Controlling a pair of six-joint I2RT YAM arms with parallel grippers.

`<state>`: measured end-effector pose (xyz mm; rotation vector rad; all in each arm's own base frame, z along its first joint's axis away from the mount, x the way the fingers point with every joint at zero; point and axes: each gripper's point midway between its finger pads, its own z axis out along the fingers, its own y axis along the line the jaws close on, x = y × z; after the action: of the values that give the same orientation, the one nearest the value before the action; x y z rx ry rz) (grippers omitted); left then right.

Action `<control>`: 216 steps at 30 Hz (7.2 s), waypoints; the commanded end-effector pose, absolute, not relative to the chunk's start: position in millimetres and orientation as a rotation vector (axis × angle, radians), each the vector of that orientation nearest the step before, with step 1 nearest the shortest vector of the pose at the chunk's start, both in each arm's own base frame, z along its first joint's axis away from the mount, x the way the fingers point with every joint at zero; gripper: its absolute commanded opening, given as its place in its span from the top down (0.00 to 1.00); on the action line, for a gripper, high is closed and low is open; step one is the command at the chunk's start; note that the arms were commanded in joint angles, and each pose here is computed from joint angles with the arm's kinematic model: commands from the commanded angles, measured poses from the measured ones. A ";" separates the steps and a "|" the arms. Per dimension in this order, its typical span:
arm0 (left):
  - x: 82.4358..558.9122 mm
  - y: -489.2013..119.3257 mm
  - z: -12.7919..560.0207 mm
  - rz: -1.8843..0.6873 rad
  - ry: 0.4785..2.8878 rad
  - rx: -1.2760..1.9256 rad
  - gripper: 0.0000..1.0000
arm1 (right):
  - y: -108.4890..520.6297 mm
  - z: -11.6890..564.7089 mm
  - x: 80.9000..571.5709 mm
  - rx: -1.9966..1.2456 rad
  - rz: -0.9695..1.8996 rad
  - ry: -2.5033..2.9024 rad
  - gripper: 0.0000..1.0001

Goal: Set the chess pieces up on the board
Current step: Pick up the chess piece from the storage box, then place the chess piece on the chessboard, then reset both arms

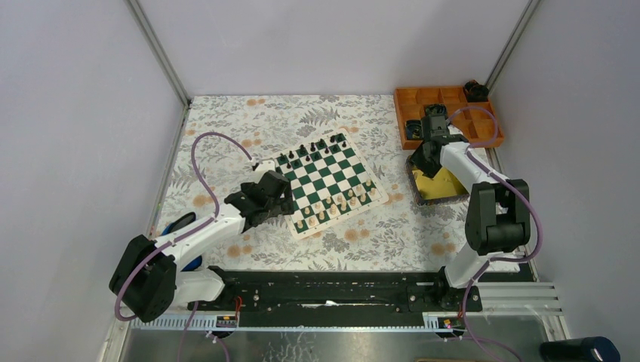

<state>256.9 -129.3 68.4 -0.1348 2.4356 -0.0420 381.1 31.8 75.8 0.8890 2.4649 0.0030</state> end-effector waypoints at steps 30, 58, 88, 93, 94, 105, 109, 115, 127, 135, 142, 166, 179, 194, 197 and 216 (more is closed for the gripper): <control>268.9 -137.1 69.0 -0.033 2.412 -0.109 0.01 | 33.1 40.2 390.5 0.910 0.059 2.504 0.58; 269.6 -135.5 64.7 -0.008 2.420 -0.108 0.01 | 32.4 35.6 392.0 0.888 0.048 2.524 0.92; 275.1 -126.4 112.4 -0.070 2.259 -0.200 0.01 | 68.4 162.8 410.0 0.441 0.040 2.408 1.00; 273.8 -119.2 127.3 -0.078 2.205 -0.239 0.01 | 127.8 182.5 406.1 0.241 0.107 2.421 1.00; 273.1 -117.5 129.5 -0.078 2.196 -0.249 0.01 | 139.8 183.5 404.6 0.206 0.119 2.429 1.00; 265.8 -90.9 173.8 -0.074 2.052 -0.395 0.01 | 280.1 170.4 372.2 -0.232 0.248 2.523 1.00; 262.3 -82.8 200.1 -0.099 1.988 -0.443 0.01 | 324.9 158.1 352.8 -0.378 0.285 2.551 1.00; 255.8 -68.3 235.1 -0.098 1.914 -0.496 0.01 | 373.3 137.3 323.2 -0.548 0.314 2.582 1.00; 248.1 -53.4 291.2 -0.125 1.812 -0.541 0.01 | 426.2 100.4 277.0 -0.769 0.360 2.634 1.00; 247.1 -49.4 309.8 -0.126 1.778 -0.538 0.01 | 440.2 79.8 260.6 -0.836 0.367 2.658 1.00; 248.7 -49.4 310.5 -0.114 1.780 -0.531 0.01 | 435.9 65.7 258.5 -0.848 0.337 2.675 1.00; 253.3 -53.2 309.5 -0.100 1.790 -0.500 0.01 | 426.9 27.4 253.5 -0.871 0.284 2.725 1.00; 254.4 -54.3 307.9 -0.096 1.793 -0.486 0.01 | 433.9 35.8 255.0 -0.890 0.323 2.703 0.72; 257.0 -56.9 310.8 -0.107 1.786 -0.490 0.01 | 442.2 72.6 270.5 -0.885 0.338 2.601 0.66; 259.3 -58.4 313.0 -0.108 1.782 -0.484 0.01 | 436.7 89.2 288.5 -0.828 0.316 2.555 0.66; 373.8 -96.2 297.6 -0.127 1.855 -0.304 0.01 | 215.5 209.9 456.5 -0.178 0.036 2.210 0.55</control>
<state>335.6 -90.4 293.9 -0.3243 1.8652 -0.0200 445.7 260.5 180.9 -0.2660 2.3101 0.1690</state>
